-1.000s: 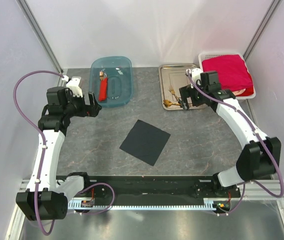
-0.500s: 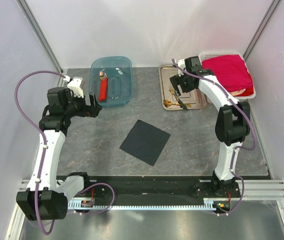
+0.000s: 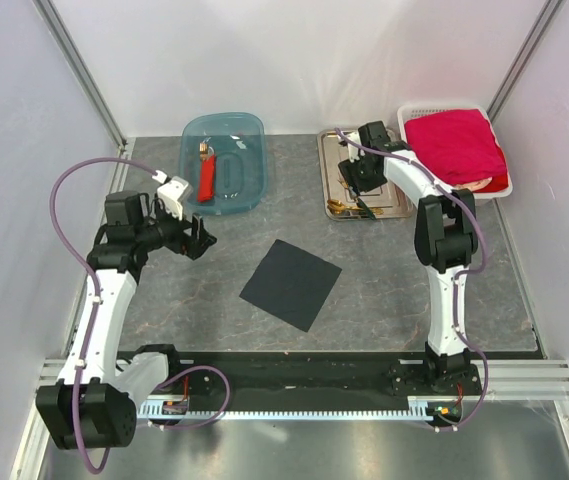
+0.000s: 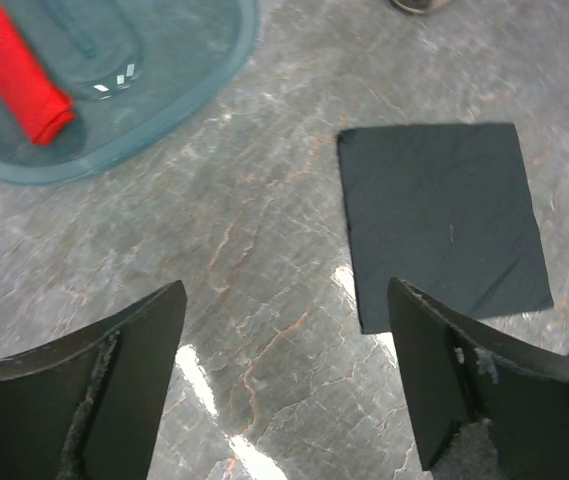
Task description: Place the utensils on the paper napkin and roll it up
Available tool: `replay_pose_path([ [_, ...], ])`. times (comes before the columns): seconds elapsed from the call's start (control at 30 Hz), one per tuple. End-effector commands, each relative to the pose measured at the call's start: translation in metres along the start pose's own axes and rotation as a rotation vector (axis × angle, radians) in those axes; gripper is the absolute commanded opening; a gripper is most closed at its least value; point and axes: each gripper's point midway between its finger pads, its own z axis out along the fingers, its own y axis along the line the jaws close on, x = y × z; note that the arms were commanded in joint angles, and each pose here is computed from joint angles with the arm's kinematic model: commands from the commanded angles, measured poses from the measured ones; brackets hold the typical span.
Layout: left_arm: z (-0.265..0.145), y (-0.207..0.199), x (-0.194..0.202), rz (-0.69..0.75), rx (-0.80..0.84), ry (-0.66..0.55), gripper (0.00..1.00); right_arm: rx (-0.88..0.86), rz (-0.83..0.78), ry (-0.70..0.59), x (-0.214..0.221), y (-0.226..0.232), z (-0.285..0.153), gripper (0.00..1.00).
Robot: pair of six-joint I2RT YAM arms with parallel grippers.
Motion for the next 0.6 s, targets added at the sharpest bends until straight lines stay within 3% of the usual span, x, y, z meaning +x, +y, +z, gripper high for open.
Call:
replay_pose_path([
  [0.0,0.003,-0.008,0.004,0.161,0.077,-0.024,0.86,0.017,-0.004,-0.033,-0.017,-0.005,0.006,0.61],
  [0.27,0.014,-0.007,0.021,0.251,0.113,0.026,0.78,0.0,-0.001,-0.001,-0.007,-0.003,0.023,0.55],
  [0.5,0.026,-0.021,0.032,0.322,0.188,0.073,0.76,-0.036,0.01,-0.011,-0.009,0.003,0.023,0.35],
  [0.57,0.028,-0.026,0.038,0.358,0.216,0.1,0.76,-0.046,0.015,-0.011,-0.008,0.002,0.023,0.34],
])
